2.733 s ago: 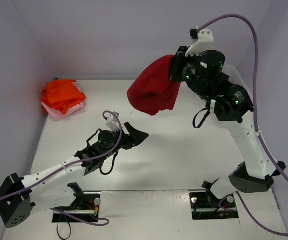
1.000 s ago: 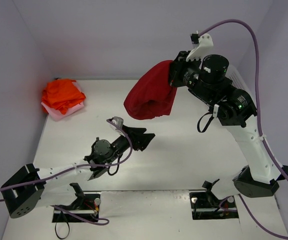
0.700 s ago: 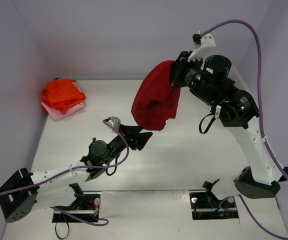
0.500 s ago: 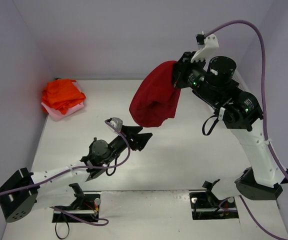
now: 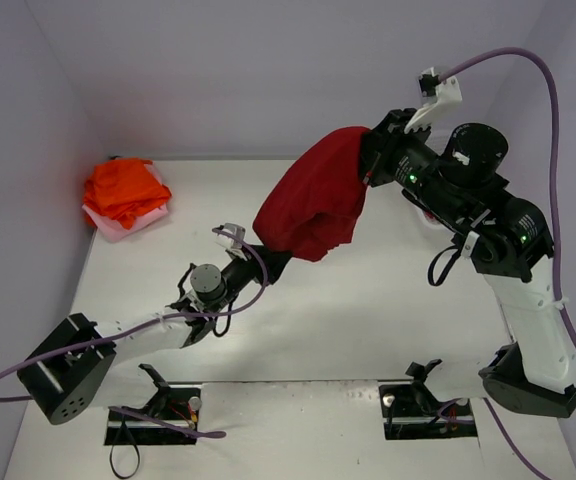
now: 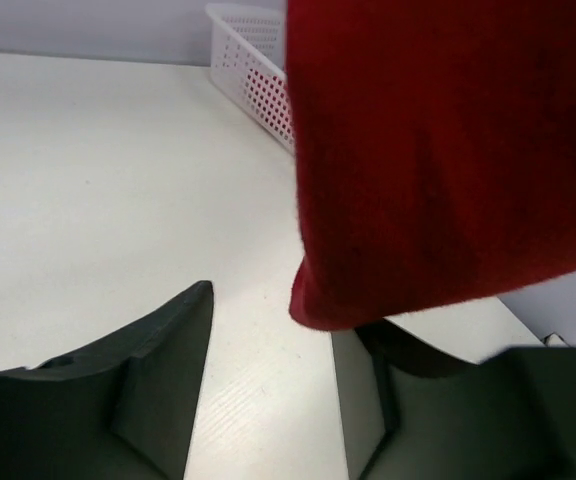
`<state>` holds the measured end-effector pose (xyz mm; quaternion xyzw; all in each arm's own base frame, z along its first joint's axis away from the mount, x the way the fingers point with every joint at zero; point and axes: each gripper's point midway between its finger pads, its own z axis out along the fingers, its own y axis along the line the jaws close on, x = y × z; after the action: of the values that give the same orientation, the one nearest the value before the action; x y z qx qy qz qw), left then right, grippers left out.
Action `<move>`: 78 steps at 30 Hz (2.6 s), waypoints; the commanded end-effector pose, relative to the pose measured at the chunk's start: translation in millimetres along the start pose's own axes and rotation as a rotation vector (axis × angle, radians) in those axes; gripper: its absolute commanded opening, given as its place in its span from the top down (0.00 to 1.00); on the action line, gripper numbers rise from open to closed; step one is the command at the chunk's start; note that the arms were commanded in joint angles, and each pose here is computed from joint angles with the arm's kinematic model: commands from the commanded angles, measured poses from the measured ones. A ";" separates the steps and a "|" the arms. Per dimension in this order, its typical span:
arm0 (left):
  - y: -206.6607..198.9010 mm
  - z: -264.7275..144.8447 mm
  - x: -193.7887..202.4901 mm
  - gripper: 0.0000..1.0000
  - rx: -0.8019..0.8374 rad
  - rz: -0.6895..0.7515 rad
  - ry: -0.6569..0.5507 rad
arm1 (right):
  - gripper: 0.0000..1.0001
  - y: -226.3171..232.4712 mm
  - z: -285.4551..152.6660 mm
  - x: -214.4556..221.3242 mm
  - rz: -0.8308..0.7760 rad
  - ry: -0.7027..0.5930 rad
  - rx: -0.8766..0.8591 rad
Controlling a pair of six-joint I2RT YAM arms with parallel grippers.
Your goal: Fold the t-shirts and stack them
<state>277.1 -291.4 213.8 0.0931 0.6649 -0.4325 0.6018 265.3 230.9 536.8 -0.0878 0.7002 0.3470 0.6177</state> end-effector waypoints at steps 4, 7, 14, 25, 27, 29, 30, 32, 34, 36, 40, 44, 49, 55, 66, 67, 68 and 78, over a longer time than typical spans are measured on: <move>-40.8 15.4 -59.7 0.74 0.169 0.001 -0.164 | 1.00 10.3 -2.4 -26.4 0.009 -0.108 -0.046; -48.2 18.5 -61.6 0.74 0.201 -0.034 -0.166 | 1.00 8.2 4.1 -21.6 0.007 -0.095 -0.037; -61.6 15.6 -66.4 0.95 0.236 -0.060 -0.176 | 1.00 2.2 12.0 -11.7 -0.005 -0.072 -0.016; -58.3 -3.4 -80.9 1.00 0.177 -0.060 -0.183 | 1.00 -17.7 0.7 -8.8 -0.029 -0.084 0.075; -55.0 -17.3 -92.0 1.00 0.118 -0.033 -0.165 | 1.00 -25.2 -6.4 -4.2 -0.041 -0.081 0.103; -45.8 -37.1 -104.4 1.00 0.029 0.016 -0.150 | 1.00 -32.7 -10.2 3.7 -0.042 -0.069 0.131; -48.3 -44.9 -119.9 1.00 0.014 0.040 -0.170 | 1.00 -38.0 -12.0 13.8 -0.043 -0.050 0.145; -43.8 -71.6 -139.8 1.00 -0.054 0.088 -0.177 | 1.00 -45.3 -12.7 25.1 -0.040 -0.029 0.169; -44.8 -92.1 -175.5 1.00 -0.116 0.122 -0.238 | 1.00 -51.3 -11.6 42.8 -0.026 0.007 0.182; -41.5 -113.2 -191.4 1.00 -0.173 0.138 -0.249 | 1.00 -52.5 -10.0 54.1 -0.012 0.033 0.179; -57.4 -129.8 -221.3 1.00 -0.157 0.163 -0.275 | 1.00 -63.0 -3.9 85.0 0.023 0.094 0.212; -80.4 -134.2 -244.7 1.00 -0.089 0.158 -0.299 | 1.00 -69.6 4.3 135.9 0.075 0.212 0.215; -102.5 -129.1 -268.0 1.00 -0.029 0.184 -0.309 | 0.40 -66.0 14.6 205.1 0.089 0.343 0.228; -110.0 -121.3 -269.1 1.00 0.001 0.241 -0.278 | 0.00 -72.5 7.7 199.7 0.057 0.290 0.276; -135.8 -125.3 -265.3 1.00 0.145 0.264 -0.263 | 0.00 -56.1 24.2 180.6 0.078 0.185 0.180; -137.7 -125.8 -264.4 1.00 0.159 0.262 -0.268 | 0.00 -54.3 26.9 181.2 0.084 0.182 0.169; -138.3 -125.6 -263.5 1.00 0.165 0.260 -0.269 | 0.00 -51.1 29.8 181.8 0.091 0.180 0.153; -134.9 -94.7 -232.8 1.00 0.212 0.180 -0.225 | 0.18 13.3 61.1 147.6 0.194 0.113 -0.113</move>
<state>184.4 -207.9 441.2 0.1735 0.5854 -0.4130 0.6757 276.1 300.4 340.0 -0.0693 0.7865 0.3535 0.5016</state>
